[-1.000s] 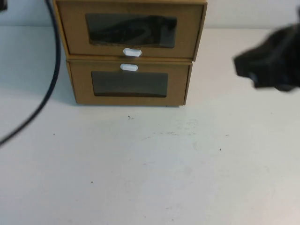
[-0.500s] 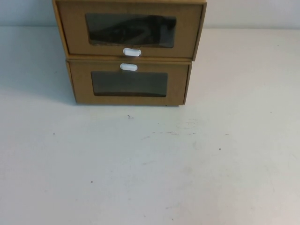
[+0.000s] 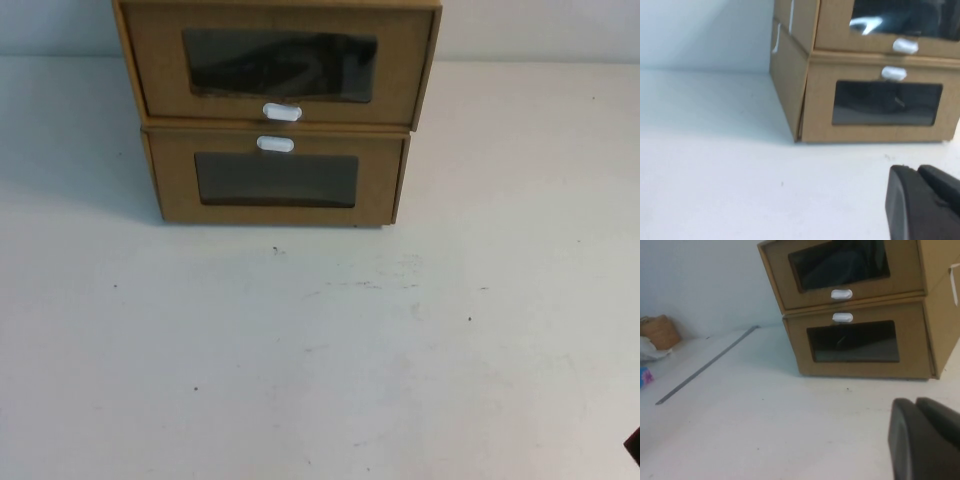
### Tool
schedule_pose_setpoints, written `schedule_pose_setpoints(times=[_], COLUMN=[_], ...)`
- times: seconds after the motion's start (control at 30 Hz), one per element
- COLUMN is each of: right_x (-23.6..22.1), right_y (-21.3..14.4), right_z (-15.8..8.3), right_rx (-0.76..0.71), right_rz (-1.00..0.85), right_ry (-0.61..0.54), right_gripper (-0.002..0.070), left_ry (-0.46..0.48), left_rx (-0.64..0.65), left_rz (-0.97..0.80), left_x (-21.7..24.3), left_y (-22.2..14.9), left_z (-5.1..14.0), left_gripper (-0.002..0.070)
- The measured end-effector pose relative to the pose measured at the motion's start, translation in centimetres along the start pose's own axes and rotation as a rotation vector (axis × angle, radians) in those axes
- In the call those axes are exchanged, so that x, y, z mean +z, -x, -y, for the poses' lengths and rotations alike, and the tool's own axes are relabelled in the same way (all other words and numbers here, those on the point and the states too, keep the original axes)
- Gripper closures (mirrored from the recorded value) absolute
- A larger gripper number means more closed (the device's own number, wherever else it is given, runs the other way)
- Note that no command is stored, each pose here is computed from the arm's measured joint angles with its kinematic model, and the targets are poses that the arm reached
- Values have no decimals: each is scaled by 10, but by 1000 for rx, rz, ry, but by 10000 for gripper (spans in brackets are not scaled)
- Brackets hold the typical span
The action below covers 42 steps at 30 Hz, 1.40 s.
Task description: Close the shoe box
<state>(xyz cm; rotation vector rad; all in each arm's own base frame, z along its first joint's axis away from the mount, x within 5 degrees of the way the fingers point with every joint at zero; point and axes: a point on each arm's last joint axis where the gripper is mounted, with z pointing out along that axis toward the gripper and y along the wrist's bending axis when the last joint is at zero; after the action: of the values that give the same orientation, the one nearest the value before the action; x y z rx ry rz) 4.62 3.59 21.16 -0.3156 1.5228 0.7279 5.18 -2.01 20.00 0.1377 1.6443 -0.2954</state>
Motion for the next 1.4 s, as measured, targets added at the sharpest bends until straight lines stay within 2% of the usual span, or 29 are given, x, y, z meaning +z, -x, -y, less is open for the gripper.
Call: schedule_pose_setpoints(times=[0.2, 0.33, 0.8, 0.87, 1.07, 1.17, 1.27, 1.4], right_x=[2, 2, 1, 0, -6, -12, -15, -15], right_y=[-13, -15, -15, -14, -10, -8, -9, -10], right_z=[3, 4, 6, 10, 30, 36, 38, 39], right_rx=[2, 2, 2, -10, -18, -24, -20, -13], right_rz=[-71, -99, -96, -71, -2, 46, 47, 29], right_ry=[-20, -29, -52, -125, -479, -602, -662, -678], right_gripper=[687, 687, 687, 687, 687, 687, 687, 687], left_ry=[-40, -75, -60, -60, -60, -60, -60, -61], left_rx=[-13, -97, -126, -127, -127, -127, -127, -129], left_rz=[-96, -124, -95, -95, -95, -95, -95, -96], left_x=[1, 1, 1, 1, 1, 1, 1, 1], left_y=[-16, -19, -16, -16, -16, -16, -16, -16], left_z=[3, 6, 5, 5, 5, 5, 5, 5], left_gripper=[677, 677, 677, 677, 677, 677, 677, 677])
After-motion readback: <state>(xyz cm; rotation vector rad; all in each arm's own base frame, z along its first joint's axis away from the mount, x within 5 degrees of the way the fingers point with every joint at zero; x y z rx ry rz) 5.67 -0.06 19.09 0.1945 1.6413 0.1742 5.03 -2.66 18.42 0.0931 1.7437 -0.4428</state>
